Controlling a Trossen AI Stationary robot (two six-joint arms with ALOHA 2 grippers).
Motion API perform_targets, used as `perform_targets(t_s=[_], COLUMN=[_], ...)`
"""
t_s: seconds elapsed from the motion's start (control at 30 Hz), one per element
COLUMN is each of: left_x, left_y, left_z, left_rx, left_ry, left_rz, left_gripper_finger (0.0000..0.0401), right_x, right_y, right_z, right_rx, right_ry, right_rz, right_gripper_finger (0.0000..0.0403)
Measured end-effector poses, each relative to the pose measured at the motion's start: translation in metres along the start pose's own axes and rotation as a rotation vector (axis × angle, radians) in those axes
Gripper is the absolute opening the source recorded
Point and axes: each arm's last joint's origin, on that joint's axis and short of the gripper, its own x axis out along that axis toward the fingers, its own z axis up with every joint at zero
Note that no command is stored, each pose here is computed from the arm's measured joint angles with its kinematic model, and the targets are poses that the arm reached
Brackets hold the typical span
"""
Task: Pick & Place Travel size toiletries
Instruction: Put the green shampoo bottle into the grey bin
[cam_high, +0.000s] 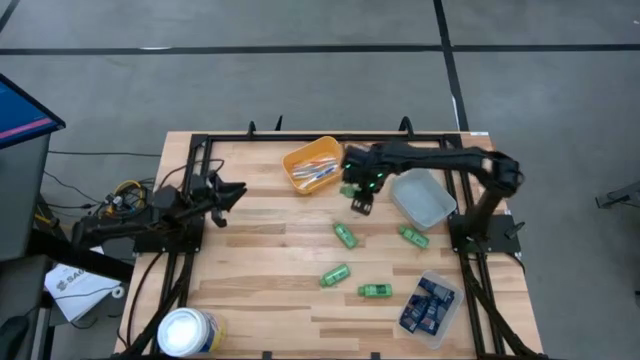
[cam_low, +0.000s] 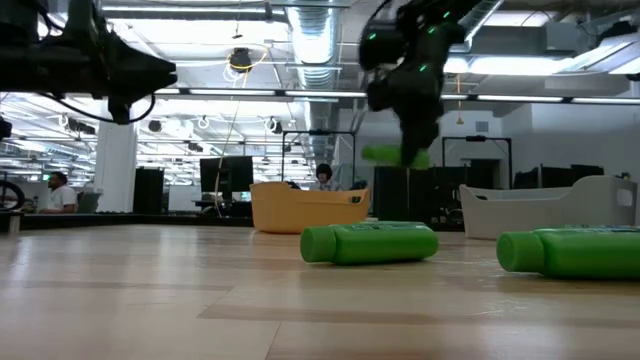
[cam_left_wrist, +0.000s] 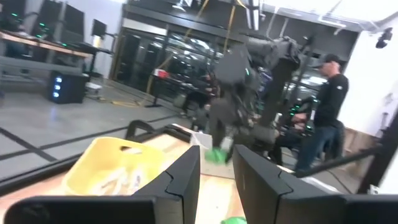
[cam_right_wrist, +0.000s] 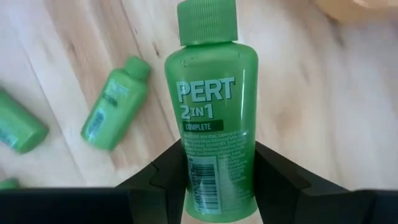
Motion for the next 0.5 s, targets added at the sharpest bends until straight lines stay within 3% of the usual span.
perform_targets(t_s=[0.23, 0.5], left_x=[-0.002, -0.002], left_y=[-0.009, -0.01], left_z=[-0.003, -0.003], left_rx=[-0.017, -0.019], left_ry=[0.032, 0.037], left_rz=[-0.097, -0.11], left_gripper_finger=[0.0092, 0.0092], right_x=[-0.046, -0.048], right_y=[-0.022, -0.033], right_z=[-0.054, -0.14], right_rx=[0.222, 0.491], right_ry=[-0.034, -0.022], right_rz=[-0.097, -0.116], right_gripper_finger=[0.014, 0.014])
